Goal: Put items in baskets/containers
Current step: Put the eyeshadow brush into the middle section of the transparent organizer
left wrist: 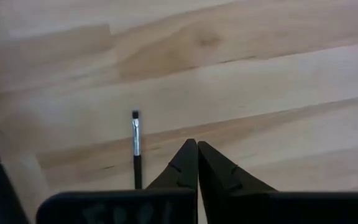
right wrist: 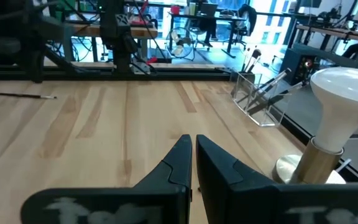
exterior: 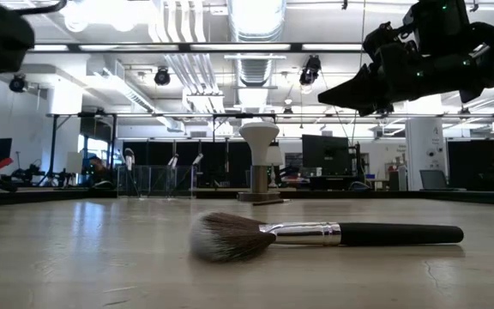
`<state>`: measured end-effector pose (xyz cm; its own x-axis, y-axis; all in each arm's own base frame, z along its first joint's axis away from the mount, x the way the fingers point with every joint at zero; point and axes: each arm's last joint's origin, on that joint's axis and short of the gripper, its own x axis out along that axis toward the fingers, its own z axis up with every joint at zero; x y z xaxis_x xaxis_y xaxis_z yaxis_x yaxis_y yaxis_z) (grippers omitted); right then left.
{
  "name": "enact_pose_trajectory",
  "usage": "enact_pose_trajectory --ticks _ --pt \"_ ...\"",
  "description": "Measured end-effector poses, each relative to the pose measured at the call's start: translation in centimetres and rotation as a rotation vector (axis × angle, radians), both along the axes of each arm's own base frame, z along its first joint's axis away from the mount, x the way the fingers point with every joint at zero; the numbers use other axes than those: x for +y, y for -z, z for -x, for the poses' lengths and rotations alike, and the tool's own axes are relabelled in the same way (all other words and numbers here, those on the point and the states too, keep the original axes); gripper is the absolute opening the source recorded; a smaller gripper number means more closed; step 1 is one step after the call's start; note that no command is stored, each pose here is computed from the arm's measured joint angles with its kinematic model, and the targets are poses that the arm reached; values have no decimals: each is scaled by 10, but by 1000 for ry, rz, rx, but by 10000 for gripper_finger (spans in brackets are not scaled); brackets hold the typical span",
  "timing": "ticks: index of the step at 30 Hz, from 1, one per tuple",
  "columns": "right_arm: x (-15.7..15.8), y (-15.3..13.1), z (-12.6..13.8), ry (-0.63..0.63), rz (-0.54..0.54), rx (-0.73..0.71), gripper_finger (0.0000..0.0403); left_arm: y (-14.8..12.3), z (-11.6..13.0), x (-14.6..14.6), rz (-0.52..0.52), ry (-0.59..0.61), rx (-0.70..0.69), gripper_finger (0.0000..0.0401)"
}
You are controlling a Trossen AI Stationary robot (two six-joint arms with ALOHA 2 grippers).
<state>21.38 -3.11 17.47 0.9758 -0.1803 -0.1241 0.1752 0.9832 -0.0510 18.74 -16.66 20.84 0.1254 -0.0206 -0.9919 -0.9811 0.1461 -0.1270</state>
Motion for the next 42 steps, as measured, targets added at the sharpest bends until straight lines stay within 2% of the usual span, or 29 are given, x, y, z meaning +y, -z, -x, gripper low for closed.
enact_pose_trajectory --ticks 5,11,20,25,32,36,42 --pt "0 0 0 0 0 0 17 21 1 -4 70 -29 19 48" --pt "0 0 0 0 0 0 17 38 15 4 63 -43 92 99" --pt "0 0 0 0 3 0 17 60 27 11 57 -56 110 110" --pt "0 0 0 0 3 0 17 64 29 12 61 -55 103 89" --pt "0 0 0 0 4 0 17 65 29 12 59 -53 102 11" --pt "0 0 0 0 6 0 17 57 26 10 45 -39 90 3" --pt "0 0 0 6 7 -1 17 29 23 10 -20 -39 38 1"
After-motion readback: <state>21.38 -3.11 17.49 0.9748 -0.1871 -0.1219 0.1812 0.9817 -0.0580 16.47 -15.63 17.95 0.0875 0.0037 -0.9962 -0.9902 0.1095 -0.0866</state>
